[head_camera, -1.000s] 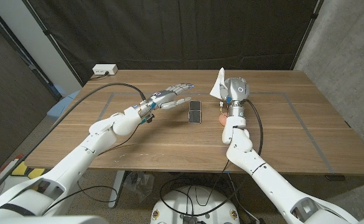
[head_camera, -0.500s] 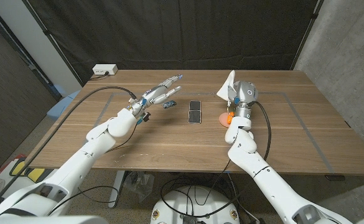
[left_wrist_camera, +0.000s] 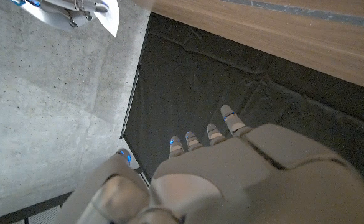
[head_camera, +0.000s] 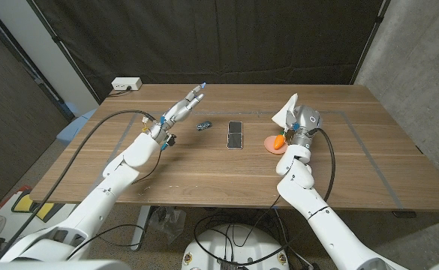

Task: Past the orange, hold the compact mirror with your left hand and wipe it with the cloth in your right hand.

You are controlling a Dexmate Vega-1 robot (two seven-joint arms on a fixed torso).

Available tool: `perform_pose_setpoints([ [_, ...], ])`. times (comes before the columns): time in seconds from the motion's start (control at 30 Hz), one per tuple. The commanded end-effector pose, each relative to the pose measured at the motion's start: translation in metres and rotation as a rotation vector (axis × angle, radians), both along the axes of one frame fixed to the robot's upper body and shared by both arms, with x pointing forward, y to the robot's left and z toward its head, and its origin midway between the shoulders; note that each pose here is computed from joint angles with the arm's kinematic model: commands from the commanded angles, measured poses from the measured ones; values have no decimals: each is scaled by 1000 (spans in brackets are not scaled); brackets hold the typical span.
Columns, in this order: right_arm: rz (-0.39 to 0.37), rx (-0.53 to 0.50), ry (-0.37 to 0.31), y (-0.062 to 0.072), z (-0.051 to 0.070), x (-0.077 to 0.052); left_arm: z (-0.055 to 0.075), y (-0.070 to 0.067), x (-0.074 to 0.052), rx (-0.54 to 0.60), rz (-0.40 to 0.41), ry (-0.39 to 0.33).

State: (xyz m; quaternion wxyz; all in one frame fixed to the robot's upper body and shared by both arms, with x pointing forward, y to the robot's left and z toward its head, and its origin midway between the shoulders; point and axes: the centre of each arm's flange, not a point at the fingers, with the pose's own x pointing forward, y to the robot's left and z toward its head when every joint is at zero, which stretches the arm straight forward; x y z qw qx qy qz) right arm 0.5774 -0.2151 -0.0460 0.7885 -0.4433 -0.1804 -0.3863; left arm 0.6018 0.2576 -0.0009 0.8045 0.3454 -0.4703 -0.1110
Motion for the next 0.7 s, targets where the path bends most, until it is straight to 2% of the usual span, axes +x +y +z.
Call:
perform_pose_setpoints([
  [0.03, -47, 84, 52, -15, -12, -7, -7, 17, 4, -174, -101, 122],
  [0.33, -16, 172, 76, -26, -16, -10, -11, 32, 6, -296, -146, 199],
  [0.57, -30, 190, 105, -31, -21, -12, -13, 42, 2, -313, -143, 190],
  [0.7, -65, 202, 156, -33, -25, -11, -14, 48, 0, -310, -139, 179],
])
